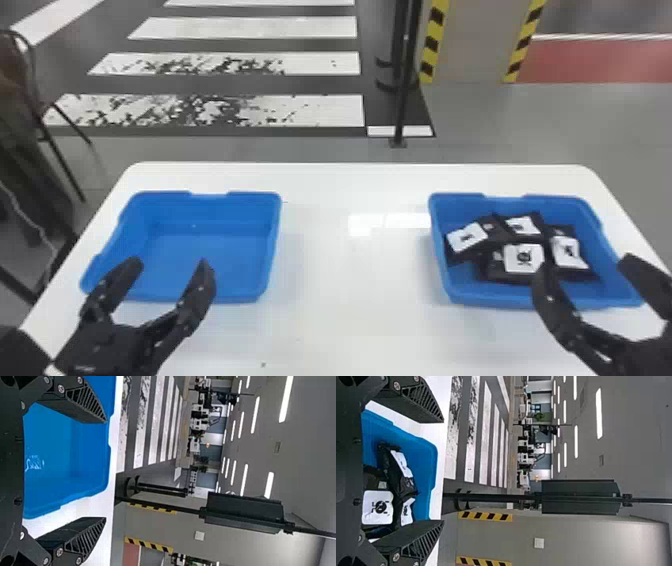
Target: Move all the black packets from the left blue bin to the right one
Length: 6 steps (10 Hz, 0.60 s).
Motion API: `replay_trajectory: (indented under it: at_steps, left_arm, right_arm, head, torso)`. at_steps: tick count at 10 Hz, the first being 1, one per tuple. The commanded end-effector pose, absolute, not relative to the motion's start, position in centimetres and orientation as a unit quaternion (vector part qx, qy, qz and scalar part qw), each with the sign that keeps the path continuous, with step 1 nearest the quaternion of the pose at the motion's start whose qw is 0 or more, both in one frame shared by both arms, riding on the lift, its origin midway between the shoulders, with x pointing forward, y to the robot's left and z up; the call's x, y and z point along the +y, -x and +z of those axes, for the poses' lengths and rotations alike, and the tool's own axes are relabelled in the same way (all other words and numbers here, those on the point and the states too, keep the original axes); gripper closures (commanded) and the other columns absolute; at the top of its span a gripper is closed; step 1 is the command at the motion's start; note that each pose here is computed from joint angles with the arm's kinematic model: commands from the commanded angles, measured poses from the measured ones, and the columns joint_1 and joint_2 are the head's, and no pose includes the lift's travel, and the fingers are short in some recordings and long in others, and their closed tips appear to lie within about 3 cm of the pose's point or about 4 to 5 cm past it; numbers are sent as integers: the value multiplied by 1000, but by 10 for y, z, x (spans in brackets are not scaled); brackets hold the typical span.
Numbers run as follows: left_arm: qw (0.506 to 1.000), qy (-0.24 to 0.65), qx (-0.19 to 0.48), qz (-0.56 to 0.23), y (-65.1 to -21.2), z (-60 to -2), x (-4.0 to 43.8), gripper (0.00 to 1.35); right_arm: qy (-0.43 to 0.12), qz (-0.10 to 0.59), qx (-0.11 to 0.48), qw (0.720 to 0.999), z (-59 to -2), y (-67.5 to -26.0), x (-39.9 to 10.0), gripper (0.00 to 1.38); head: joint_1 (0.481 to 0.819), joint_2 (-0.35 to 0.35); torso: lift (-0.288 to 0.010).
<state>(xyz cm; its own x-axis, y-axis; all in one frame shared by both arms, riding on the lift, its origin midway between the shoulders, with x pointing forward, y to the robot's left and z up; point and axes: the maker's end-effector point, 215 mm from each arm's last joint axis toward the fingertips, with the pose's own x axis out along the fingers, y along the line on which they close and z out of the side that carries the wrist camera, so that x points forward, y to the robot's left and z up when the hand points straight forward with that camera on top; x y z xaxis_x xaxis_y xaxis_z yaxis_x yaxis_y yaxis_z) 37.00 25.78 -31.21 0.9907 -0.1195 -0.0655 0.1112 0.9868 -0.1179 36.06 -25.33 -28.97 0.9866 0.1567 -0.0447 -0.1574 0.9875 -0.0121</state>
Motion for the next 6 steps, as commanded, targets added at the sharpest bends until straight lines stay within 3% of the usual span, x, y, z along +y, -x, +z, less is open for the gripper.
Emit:
replay_trajectory:
  at_steps: [1, 6]
  left_arm:
    - [994, 67, 33, -78, -376, -309, 239, 176]
    - [992, 79, 36, -92, -377, -310, 225, 176]
  right_arm:
    - [-2, 87, 18, 996, -290, -366, -245, 128]
    - [-17, 90, 19, 996, -293, -367, -243, 128]
  head:
    - [695, 10]
    - [695, -24]
  torso:
    - [-140]
    - [-140]
